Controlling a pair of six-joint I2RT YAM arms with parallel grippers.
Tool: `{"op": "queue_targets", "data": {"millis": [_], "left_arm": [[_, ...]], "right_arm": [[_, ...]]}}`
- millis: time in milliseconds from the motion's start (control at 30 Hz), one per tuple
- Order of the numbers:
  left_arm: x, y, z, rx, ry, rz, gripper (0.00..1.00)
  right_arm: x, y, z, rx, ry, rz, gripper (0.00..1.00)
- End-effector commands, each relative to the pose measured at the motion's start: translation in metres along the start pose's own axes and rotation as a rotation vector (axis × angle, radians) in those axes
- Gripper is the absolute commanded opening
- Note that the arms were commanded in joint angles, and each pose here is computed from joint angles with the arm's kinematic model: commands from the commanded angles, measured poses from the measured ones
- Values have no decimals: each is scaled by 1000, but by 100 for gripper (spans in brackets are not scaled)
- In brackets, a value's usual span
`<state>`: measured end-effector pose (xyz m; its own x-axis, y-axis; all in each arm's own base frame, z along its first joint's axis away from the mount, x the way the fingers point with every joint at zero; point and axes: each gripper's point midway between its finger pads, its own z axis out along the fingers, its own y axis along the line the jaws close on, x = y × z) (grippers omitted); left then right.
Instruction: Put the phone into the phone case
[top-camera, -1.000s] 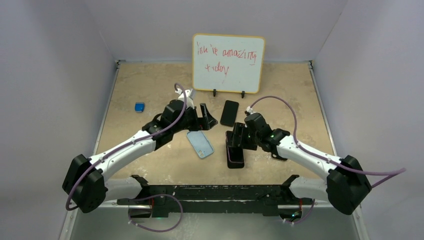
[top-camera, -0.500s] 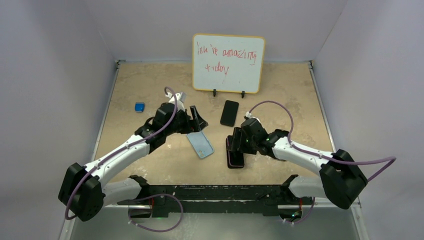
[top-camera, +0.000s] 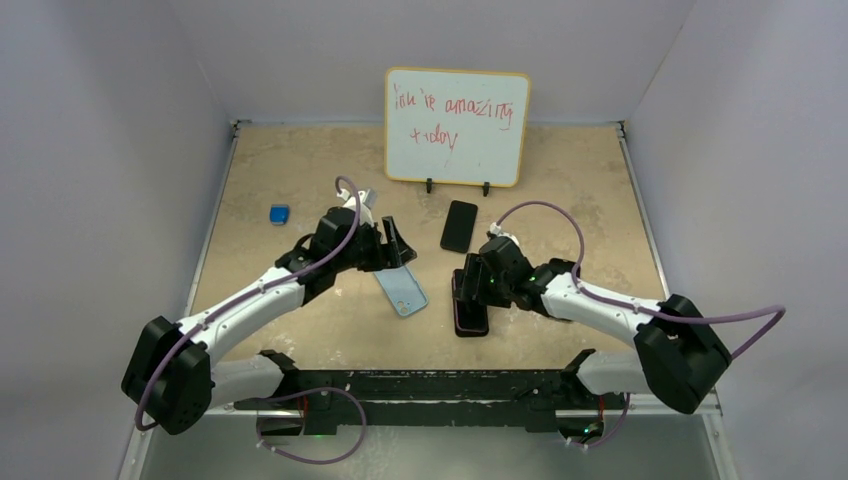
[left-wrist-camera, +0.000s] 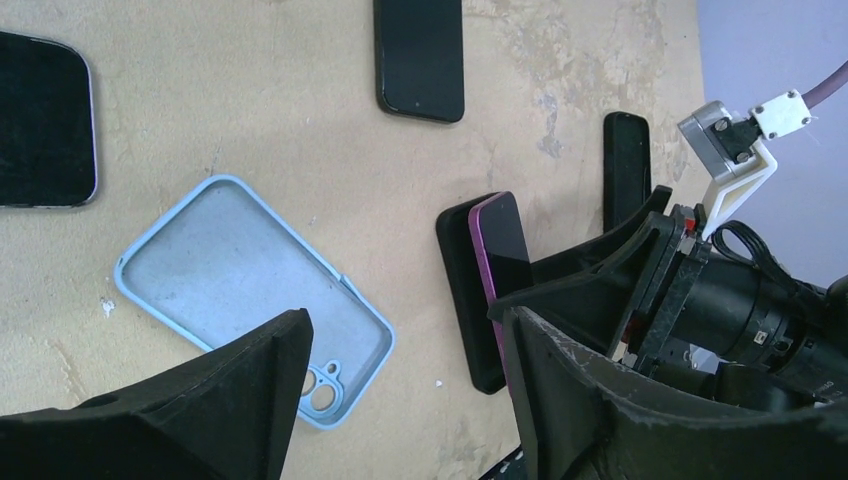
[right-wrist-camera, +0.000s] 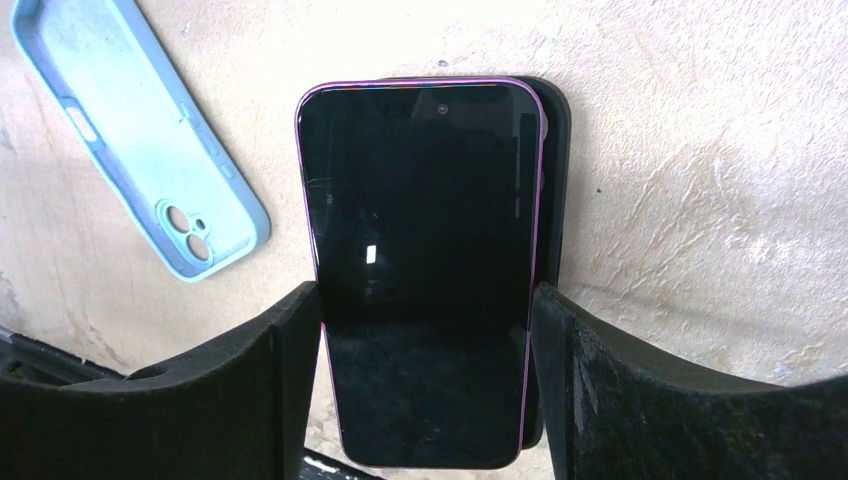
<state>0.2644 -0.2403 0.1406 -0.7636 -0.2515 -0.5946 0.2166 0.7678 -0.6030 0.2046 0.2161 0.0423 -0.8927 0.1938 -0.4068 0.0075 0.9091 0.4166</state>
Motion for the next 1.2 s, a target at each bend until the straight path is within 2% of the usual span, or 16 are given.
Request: {"op": "queue_targets", "data": {"millis": [0,267,433,533,600,933,1167], "left_arm": [[2,4,1,-9,-4,-16,71],[-6,1,-7,-43,15,19,69],[-5,-12,-10,27,21,34,67],[-1,-18,-5,63,43,23,65],[3,-22,-1,77,74,23,64],[27,-46,14,110,146,36,60],[59,-73,38,193,207,-18,43]], "right_arm": [[-8,0,7,13,-39,-4,48],[-6,0,1,7,-39,-6,64],[-8,2,-9,5,-32,-22,67],[-6,5,-18,-1,-4,-31,79],[-2,7,-23,-8,21,-27,82],[-5,4,-32,-17,-14,-46,81],[-7,-10,-28,-9,-6,-37,76]]}}
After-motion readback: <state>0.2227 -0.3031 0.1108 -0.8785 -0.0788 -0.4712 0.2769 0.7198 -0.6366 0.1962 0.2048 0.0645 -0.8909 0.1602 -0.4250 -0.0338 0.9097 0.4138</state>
